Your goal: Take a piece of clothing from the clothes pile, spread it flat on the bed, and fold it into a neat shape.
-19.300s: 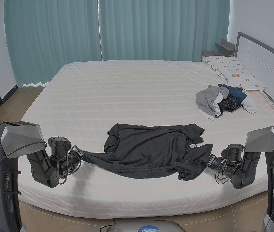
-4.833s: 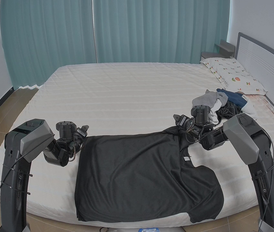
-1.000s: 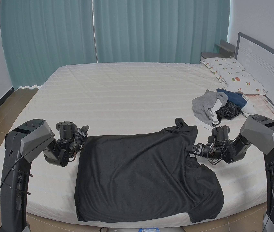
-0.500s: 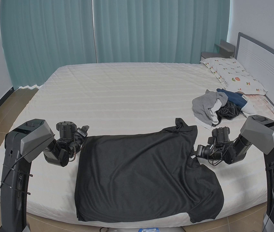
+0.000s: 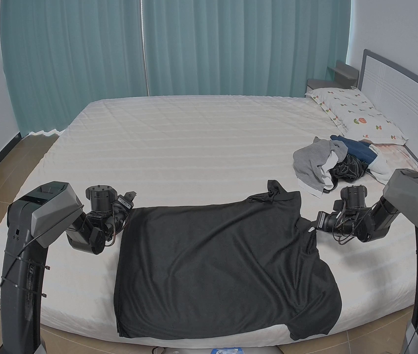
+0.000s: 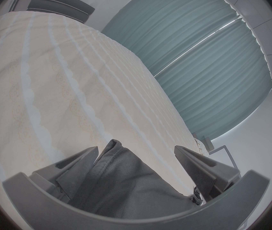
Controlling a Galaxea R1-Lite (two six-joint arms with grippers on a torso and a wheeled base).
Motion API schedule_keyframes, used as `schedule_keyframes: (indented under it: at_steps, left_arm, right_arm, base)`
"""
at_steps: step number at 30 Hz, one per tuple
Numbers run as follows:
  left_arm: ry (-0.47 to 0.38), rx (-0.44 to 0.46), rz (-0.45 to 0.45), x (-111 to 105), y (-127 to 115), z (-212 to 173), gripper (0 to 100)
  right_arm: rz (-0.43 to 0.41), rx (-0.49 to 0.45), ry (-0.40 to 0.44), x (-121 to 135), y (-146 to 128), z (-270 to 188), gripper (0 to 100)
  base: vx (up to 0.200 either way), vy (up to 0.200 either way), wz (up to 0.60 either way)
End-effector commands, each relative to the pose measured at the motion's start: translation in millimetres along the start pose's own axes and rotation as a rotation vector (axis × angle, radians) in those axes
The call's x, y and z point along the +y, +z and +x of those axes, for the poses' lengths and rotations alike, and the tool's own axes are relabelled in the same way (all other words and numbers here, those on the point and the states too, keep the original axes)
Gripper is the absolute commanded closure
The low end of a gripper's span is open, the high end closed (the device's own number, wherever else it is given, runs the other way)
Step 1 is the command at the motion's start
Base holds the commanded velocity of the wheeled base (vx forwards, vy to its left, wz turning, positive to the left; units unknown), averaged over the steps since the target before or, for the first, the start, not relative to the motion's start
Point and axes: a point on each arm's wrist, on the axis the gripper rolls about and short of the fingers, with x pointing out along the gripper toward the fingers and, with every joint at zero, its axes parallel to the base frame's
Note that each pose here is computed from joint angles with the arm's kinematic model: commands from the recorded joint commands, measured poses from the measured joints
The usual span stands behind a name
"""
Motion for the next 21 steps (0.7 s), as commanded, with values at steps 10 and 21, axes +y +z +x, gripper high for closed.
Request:
schedule_keyframes:
  at_steps: [10, 21]
  left_arm:
    - [0.002, -0.001, -0.001, 0.7, 0.0, -0.1, 0]
    - [0.0, 0.0, -0.001, 0.1, 0.4, -0.8, 0]
  right_arm:
    - [-0.042, -0.068, -0.05, -25.3, 20.5, -11.2, 100]
    - [-0.054, -0.126, -0.049, -27.8, 30.7, -18.5, 100]
  base:
    - [0.0, 0.0, 0.0]
    - [0.0, 0.0, 0.0]
